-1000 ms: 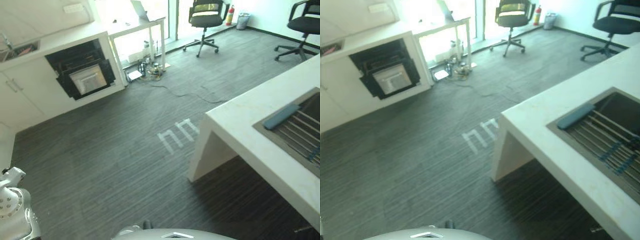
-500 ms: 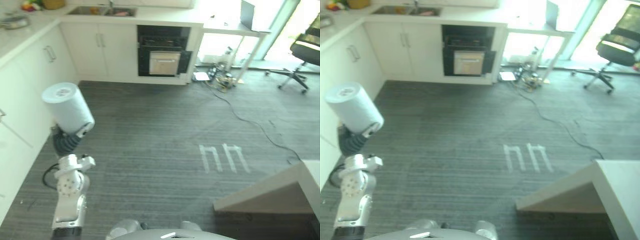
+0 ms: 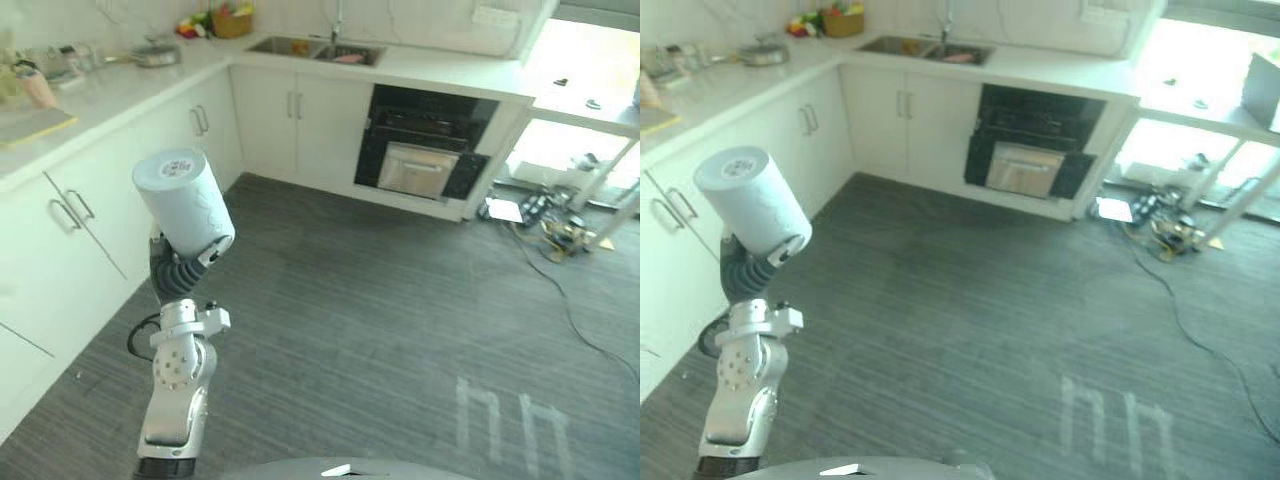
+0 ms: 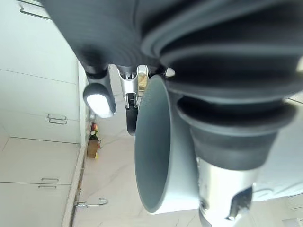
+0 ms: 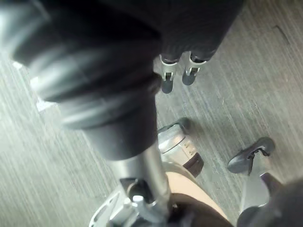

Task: Walk over to the sink, pick up the cup, carry it to the dishwasher, place the cup inside the dishwasher, then close the dishwasher door

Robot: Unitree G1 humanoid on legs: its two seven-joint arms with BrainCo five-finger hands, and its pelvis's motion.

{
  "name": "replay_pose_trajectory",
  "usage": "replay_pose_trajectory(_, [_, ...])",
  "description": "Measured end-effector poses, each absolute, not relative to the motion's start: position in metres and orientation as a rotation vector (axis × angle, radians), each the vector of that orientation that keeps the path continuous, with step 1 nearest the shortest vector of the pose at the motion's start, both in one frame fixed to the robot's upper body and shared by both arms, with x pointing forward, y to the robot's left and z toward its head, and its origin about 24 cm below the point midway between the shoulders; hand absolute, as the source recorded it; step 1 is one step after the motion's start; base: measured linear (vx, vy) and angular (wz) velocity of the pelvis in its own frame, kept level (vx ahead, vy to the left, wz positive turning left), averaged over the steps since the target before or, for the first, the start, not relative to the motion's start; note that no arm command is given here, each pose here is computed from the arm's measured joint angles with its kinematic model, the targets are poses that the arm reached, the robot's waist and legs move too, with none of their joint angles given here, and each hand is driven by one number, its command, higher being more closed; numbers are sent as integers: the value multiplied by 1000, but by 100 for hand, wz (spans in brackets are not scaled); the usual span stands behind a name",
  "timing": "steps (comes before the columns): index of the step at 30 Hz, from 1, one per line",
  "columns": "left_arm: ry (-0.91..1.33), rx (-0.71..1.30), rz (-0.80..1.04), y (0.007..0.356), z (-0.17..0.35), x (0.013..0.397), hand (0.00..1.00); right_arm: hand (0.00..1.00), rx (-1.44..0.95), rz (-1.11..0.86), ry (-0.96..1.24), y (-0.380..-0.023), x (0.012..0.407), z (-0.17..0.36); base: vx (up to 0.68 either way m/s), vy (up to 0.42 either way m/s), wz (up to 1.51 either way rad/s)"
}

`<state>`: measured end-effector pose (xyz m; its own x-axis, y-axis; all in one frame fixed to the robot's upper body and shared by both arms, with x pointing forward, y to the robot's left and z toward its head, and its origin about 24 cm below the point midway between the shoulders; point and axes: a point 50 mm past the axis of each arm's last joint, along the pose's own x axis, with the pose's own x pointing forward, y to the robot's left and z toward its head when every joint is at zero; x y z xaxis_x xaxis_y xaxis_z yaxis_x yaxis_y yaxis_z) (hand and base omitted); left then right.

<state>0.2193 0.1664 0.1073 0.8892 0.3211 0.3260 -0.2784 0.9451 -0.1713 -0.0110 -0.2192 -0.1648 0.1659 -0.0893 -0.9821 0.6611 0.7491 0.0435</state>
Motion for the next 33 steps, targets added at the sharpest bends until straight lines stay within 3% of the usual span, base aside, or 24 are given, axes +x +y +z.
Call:
replay_pose_trajectory(8, [-332,-127,251,161,101,218,100,0,581,-622,1298,-230,-18,-163,194,46,-8])
replay_pose_trajectory(17, [-247,-58,237,167,80,221,100,0,789,-605,1276,-200,-9,-169,6,86,-17])
replay_pose_trajectory(18, [-159,-37,192,159,59,229,100,0,812,-530,1349,-185,-2,-173,-28,2,-3])
replay_pose_trajectory(28, [-170,-53,213,172,63,233,100,0,741,-463,1343,-186,2,-172,6,-6,-12])
replay_pose_trajectory(33, [-201,-131,265,180,73,260,100,0,655,-404,1335,-190,6,-172,45,-19,70])
